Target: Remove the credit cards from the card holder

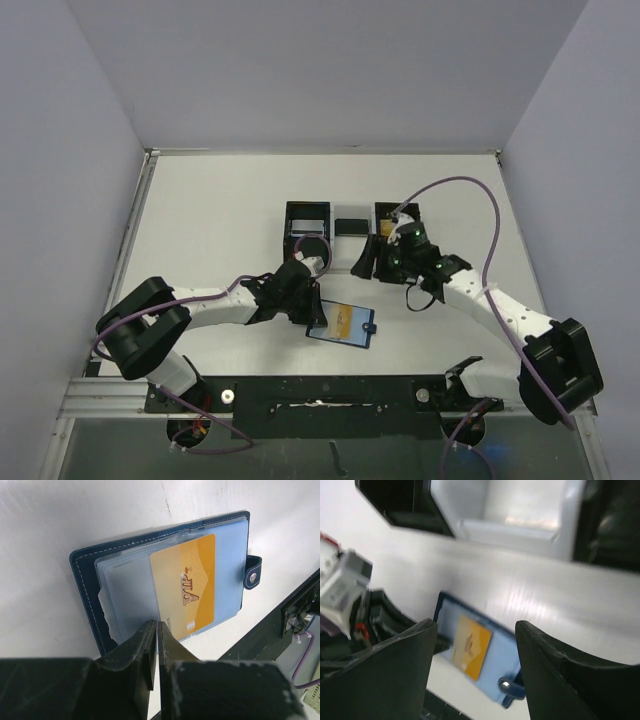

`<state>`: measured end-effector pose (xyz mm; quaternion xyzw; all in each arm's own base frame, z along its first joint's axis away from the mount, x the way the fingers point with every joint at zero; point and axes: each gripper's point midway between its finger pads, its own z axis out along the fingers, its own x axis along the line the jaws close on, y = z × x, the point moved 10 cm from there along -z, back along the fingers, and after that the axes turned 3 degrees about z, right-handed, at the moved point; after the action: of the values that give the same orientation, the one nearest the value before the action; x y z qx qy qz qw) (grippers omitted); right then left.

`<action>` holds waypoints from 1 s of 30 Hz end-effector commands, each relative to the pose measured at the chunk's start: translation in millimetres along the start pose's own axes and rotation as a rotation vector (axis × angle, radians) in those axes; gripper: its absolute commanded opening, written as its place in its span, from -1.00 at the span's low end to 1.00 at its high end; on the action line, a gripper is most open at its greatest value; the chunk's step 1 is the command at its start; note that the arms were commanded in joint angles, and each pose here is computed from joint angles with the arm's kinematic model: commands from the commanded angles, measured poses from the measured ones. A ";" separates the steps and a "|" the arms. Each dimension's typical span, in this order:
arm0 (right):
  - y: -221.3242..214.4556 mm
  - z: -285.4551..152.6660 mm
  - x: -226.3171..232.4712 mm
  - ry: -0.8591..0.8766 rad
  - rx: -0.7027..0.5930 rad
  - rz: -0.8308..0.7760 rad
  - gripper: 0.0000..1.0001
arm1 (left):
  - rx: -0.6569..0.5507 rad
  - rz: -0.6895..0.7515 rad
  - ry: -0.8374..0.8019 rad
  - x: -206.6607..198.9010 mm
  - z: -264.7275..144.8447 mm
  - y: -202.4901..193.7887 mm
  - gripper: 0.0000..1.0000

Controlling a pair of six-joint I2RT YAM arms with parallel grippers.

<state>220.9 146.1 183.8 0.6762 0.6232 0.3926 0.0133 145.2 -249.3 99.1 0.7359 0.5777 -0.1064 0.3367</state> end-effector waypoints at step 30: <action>-133.1 40.3 -9.0 0.369 0.087 0.376 -0.38 | 0.037 -0.011 0.053 14.2 3.8 -13.7 -0.91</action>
<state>128.7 180.8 78.5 0.7174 0.5022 0.4404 -0.1979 144.4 -248.4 97.2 0.7344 0.5786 -0.1077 0.3382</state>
